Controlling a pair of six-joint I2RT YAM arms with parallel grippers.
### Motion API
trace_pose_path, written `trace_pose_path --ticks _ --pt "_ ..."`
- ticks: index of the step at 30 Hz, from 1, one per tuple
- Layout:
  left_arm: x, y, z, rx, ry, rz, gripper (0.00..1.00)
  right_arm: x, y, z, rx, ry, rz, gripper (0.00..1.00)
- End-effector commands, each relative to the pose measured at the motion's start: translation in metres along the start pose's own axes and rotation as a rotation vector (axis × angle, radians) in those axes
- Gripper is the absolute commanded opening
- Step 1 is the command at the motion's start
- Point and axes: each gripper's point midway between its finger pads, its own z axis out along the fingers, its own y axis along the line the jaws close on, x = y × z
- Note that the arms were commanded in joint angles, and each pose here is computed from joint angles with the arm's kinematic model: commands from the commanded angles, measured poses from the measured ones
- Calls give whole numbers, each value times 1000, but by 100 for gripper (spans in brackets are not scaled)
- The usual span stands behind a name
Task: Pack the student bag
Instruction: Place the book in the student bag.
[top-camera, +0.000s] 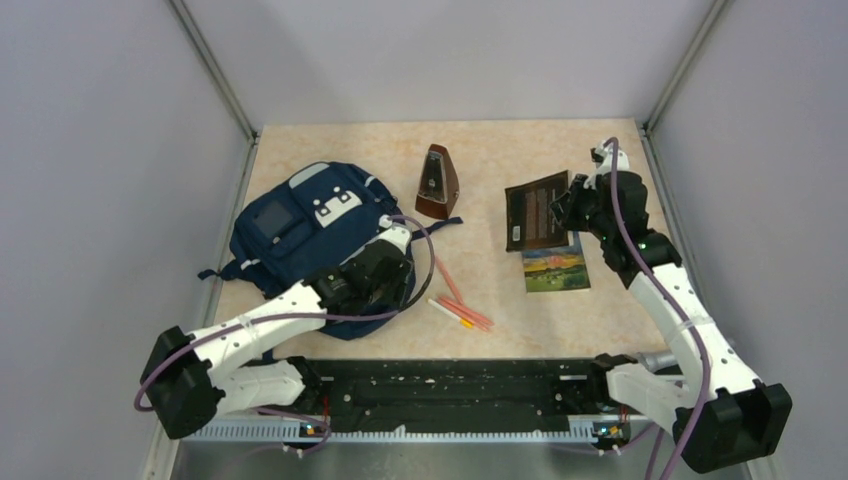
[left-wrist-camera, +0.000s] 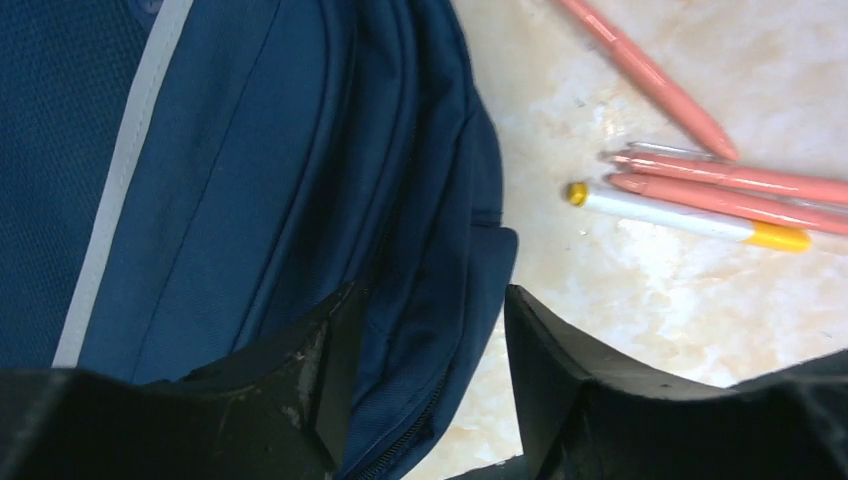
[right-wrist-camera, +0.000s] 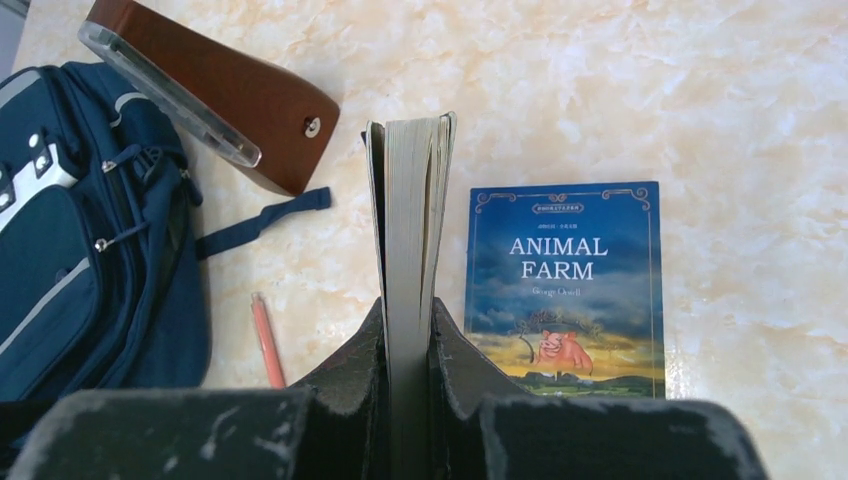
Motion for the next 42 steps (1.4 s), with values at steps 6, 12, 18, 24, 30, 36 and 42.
trace_pose_path --ticks 6,12,18,24,30,36,42 --pt "11 7 3 -80 48 -46 53 -28 5 -6 -9 -121 7 0" --pt "18 19 5 -153 70 -45 46 -27 4 -6 -6 -114 6 0" --pt "1 32 -3 -239 33 -51 0 -31 8 -11 -23 -121 9 0" --pt "-58 47 -36 -312 -80 39 0 -30 26 -18 -111 -102 30 0" --pt "-143 63 -82 -414 -251 253 0 -7 74 -18 -378 26 185 0" --pt "-180 87 -112 -583 -376 307 0 26 122 -15 -520 102 318 0" --pt "-184 96 -132 -590 -542 217 0 54 181 -13 -628 138 457 0"
